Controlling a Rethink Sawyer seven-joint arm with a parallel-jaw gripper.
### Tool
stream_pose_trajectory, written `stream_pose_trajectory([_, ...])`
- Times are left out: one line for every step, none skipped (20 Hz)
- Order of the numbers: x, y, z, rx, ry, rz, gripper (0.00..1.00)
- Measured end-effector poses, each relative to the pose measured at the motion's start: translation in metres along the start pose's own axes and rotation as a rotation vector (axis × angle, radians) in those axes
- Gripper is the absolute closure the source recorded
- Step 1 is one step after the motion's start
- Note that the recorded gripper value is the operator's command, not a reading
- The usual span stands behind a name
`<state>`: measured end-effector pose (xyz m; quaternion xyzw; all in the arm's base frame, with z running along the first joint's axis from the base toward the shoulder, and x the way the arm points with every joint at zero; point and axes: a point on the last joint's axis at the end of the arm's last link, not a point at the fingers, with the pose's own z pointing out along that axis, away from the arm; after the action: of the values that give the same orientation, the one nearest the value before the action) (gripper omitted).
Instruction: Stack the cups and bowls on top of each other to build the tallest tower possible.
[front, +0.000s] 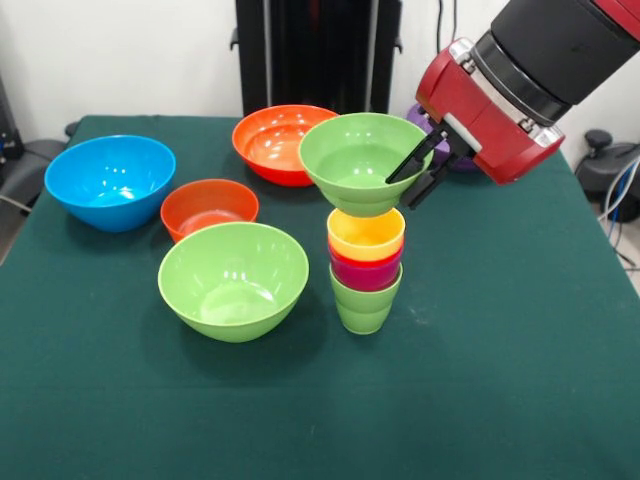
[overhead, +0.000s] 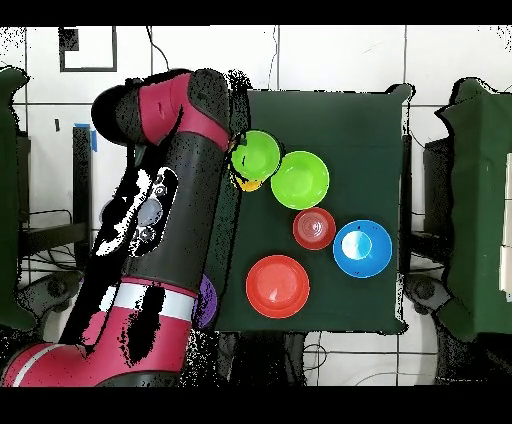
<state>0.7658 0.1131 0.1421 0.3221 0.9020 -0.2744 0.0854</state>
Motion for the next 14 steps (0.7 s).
stream_pose_trajectory([0.001,0.000,0.001,-0.002,-0.002,-0.001,1.00])
stream_pose_trajectory([0.001,0.000,0.002,-0.004,-0.004,-0.001,1.00])
stream_pose_trajectory([0.002,0.000,0.003,-0.006,-0.007,-0.002,1.00])
stream_pose_trajectory([0.003,0.000,0.005,-0.008,-0.009,-0.003,1.00])
stream_pose_trajectory([0.004,0.000,0.006,-0.010,-0.011,-0.005,1.00])
stream_pose_trajectory([0.006,0.001,0.008,-0.013,-0.013,-0.006,1.00])
stream_pose_trajectory([0.007,0.001,0.009,-0.015,-0.016,-0.008,1.00])
stream_pose_trajectory([0.009,0.001,0.011,-0.016,-0.017,-0.010,1.00])
stream_pose_trajectory([0.010,0.002,0.012,-0.017,-0.018,-0.011,1.00])
stream_pose_trajectory([0.012,0.002,0.014,-0.017,-0.019,-0.014,1.00])
stream_pose_trajectory([0.014,0.002,0.015,-0.017,-0.018,-0.016,1.00])
stream_pose_trajectory([0.015,0.002,0.016,-0.016,-0.017,-0.017,1.00])
stream_pose_trajectory([0.017,0.002,0.017,-0.015,-0.017,-0.018,1.00])
stream_pose_trajectory([0.018,0.002,0.017,-0.014,-0.015,-0.019,1.00])
